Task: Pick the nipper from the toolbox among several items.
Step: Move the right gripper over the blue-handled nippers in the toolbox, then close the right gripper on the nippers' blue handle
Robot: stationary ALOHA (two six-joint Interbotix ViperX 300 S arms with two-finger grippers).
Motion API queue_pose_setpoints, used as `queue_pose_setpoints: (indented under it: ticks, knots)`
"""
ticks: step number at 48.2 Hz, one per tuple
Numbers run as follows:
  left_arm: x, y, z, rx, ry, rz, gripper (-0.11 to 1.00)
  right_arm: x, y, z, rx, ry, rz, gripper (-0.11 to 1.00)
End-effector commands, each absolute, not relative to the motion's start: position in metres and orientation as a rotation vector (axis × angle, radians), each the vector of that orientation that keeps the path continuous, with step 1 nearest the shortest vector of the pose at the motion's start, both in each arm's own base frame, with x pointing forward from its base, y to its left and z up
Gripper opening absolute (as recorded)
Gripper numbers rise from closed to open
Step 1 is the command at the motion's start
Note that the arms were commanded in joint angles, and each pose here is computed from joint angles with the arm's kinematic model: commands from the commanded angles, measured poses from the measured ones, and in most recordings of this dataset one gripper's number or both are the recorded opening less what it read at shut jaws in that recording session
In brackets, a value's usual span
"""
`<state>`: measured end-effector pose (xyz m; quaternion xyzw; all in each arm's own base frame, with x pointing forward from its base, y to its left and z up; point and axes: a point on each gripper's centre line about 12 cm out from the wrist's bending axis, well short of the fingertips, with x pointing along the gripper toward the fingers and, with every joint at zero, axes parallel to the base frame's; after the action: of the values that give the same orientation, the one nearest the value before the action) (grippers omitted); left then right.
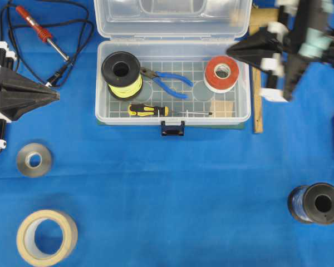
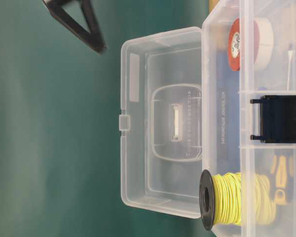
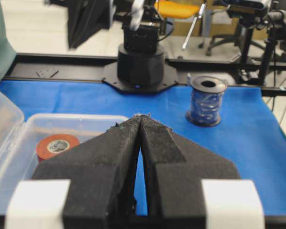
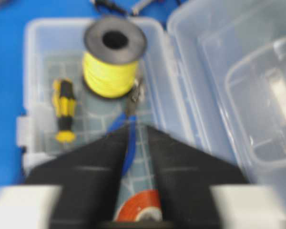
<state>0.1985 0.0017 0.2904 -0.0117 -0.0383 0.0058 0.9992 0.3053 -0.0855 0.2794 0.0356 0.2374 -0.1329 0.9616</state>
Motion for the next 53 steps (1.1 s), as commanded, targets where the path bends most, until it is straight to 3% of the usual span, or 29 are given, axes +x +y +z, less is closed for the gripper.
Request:
queue_pose_setpoints:
  ticks: [1,7,10,17,29,42,48,53]
  knots:
    - [0.201,0.002,0.295,-0.028,-0.09,0.011,0.0,0.325,-0.095,0.282,0.074,0.507,-0.28,0.37]
    - [0.201,0.002,0.295,-0.029,-0.092,0.013,0.0,0.355,-0.106,0.262,0.082,0.618,-0.281,0.73]
    - [0.201,0.002,0.295,-0.031,-0.092,0.011,0.0,0.367,-0.111,0.252,0.08,0.663,-0.28,0.79]
    - [0.201,0.002,0.294,-0.037,-0.086,0.011,0.0,0.392,-0.12,0.218,0.089,0.76,-0.278,0.69]
    - [0.202,0.002,0.291,-0.036,-0.074,0.011,0.0,0.415,-0.127,0.161,0.113,0.878,-0.276,0.68]
    - [0.202,0.002,0.288,-0.038,-0.063,0.011,0.0,0.423,-0.135,0.132,0.125,0.917,-0.284,0.64]
    - [0.202,0.002,0.286,-0.041,-0.058,0.012,0.0,0.422,-0.14,0.119,0.133,0.938,-0.293,0.5]
    - [0.201,0.002,0.286,-0.043,-0.06,0.012,0.0,0.422,-0.139,0.111,0.13,0.957,-0.287,0.25]
